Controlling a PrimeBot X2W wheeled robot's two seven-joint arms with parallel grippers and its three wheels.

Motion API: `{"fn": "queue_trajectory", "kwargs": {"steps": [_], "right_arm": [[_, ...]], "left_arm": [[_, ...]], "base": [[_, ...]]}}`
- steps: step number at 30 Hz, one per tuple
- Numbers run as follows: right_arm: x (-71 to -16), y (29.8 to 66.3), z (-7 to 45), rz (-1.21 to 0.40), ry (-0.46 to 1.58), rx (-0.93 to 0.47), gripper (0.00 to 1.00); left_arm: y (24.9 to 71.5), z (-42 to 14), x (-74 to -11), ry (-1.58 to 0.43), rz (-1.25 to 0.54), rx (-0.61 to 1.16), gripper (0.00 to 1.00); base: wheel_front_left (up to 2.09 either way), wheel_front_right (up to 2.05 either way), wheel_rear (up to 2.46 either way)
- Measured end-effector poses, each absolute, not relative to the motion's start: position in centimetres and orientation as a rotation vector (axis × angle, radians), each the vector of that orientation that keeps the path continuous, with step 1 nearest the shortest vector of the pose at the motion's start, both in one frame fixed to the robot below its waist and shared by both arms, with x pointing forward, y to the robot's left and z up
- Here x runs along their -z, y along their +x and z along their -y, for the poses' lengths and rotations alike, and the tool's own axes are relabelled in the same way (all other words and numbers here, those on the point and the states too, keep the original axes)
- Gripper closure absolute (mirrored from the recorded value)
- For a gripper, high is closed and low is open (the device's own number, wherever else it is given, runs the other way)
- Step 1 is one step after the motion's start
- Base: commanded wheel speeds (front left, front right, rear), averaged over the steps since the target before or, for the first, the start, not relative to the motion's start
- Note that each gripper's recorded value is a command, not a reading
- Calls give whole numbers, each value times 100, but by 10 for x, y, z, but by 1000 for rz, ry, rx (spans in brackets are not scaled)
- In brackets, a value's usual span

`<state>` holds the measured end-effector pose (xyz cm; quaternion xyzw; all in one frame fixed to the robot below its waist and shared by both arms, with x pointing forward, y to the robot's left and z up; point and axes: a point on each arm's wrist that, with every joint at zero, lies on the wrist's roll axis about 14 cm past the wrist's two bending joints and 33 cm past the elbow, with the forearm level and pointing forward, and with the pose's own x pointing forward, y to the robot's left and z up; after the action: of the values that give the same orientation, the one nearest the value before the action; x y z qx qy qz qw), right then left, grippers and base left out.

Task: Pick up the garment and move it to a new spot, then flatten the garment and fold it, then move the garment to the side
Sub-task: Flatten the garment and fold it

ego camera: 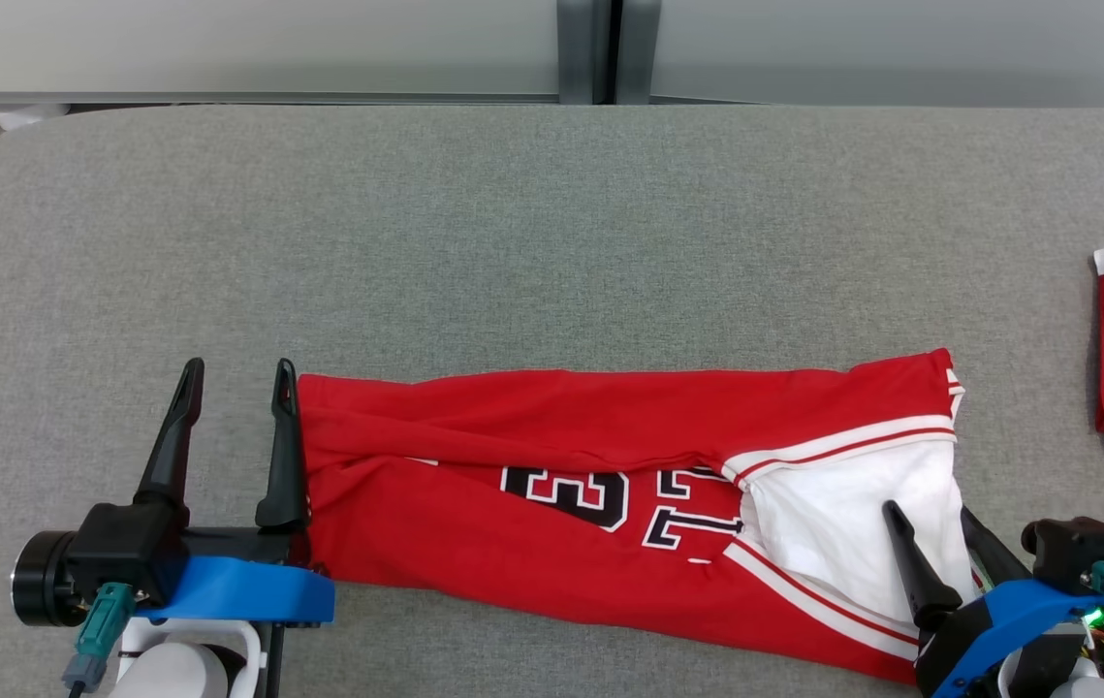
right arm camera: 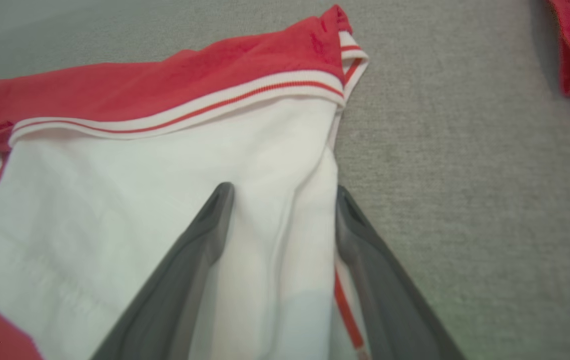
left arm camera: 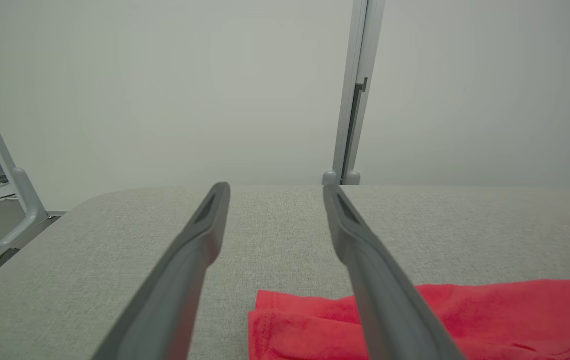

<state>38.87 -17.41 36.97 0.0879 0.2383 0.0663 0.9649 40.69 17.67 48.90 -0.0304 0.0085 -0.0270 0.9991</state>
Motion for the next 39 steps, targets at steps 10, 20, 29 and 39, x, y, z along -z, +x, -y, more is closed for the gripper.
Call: {"fn": "queue_trajectory", "kwargs": {"steps": [10,20,29,39], "right_arm": [[-375,391,163,-480,193,-191,100],[-411,386,232,-380,108,-63,100],[-456,408,213,-326,55,-155,100],[-521,415,53,-255,146,-552,100]], "left_arm": [[408,-180,-497,-58,15,37,0],[405,-176,-505,-63,44,43,0],[400,-175,-513,-70,67,45,0],[393,-175,-517,-75,80,45,0]], "base": [[0,0,0],[0,0,0],[0,0,0],[0,0,0]]}}
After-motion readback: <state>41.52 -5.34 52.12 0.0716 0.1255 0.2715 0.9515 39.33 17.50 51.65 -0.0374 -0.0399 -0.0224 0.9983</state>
